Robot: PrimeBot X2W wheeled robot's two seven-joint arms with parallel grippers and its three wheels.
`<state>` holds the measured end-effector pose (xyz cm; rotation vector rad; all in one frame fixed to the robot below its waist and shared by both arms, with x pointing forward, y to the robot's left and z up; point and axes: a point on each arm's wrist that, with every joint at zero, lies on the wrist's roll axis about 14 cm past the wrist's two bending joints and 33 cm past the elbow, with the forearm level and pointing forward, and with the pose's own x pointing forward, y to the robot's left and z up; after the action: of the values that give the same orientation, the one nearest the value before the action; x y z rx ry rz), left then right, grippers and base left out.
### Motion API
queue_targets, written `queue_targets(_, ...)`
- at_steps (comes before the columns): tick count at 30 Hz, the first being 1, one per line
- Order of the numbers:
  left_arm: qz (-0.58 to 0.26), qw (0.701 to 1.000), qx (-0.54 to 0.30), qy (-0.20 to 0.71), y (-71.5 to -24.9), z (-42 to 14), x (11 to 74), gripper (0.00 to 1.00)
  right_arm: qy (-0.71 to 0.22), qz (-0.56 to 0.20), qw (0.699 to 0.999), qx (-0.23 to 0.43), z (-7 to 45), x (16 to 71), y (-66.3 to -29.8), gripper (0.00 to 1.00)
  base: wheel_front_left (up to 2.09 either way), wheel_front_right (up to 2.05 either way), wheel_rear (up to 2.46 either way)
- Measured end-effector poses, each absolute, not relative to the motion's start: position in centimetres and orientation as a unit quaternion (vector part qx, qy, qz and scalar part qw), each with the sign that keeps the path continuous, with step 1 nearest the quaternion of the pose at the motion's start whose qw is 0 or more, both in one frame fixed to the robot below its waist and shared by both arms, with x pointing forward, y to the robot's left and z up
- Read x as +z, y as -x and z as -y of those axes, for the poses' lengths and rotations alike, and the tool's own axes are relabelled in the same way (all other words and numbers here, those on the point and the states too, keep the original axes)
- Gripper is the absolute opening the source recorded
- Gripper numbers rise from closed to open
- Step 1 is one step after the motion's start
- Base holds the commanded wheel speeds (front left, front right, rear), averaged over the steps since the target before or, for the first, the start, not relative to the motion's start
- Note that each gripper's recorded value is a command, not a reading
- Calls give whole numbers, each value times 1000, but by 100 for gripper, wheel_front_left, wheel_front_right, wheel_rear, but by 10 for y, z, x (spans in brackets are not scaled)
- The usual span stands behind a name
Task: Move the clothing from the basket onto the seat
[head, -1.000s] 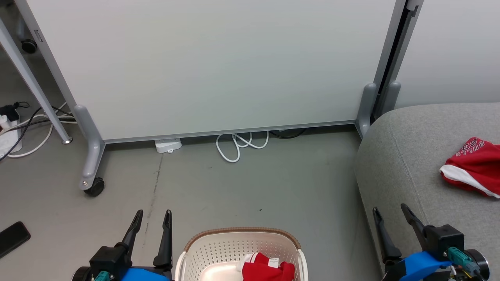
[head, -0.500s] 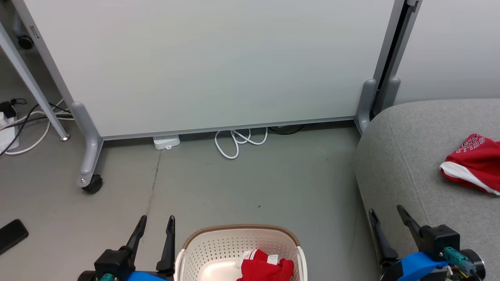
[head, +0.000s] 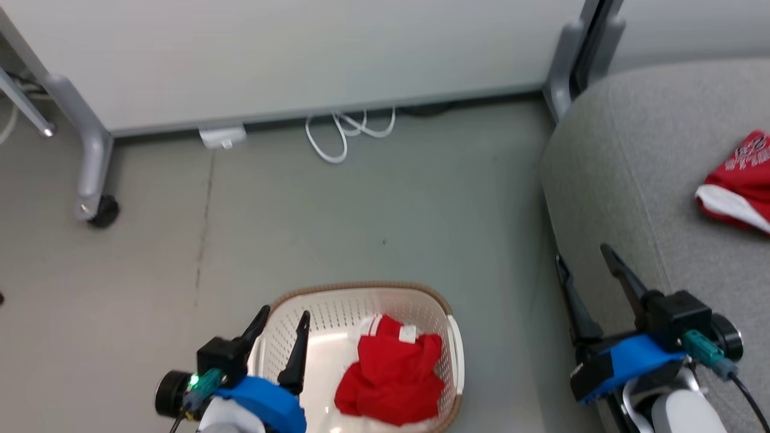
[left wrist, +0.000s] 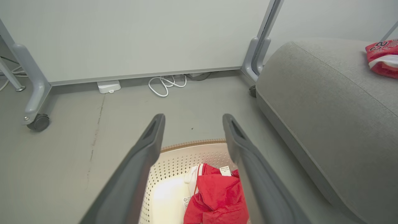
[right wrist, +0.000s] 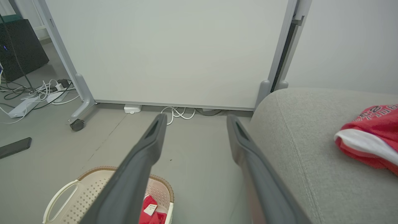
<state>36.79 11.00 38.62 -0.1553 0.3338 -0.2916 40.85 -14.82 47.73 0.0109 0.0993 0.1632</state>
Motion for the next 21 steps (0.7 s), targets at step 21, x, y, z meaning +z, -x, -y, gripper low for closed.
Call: queue_targets(21,-432,871,-214,91,-398,-46,188,100,17,-143,987,75,161,361,-477,100,0,0,0)
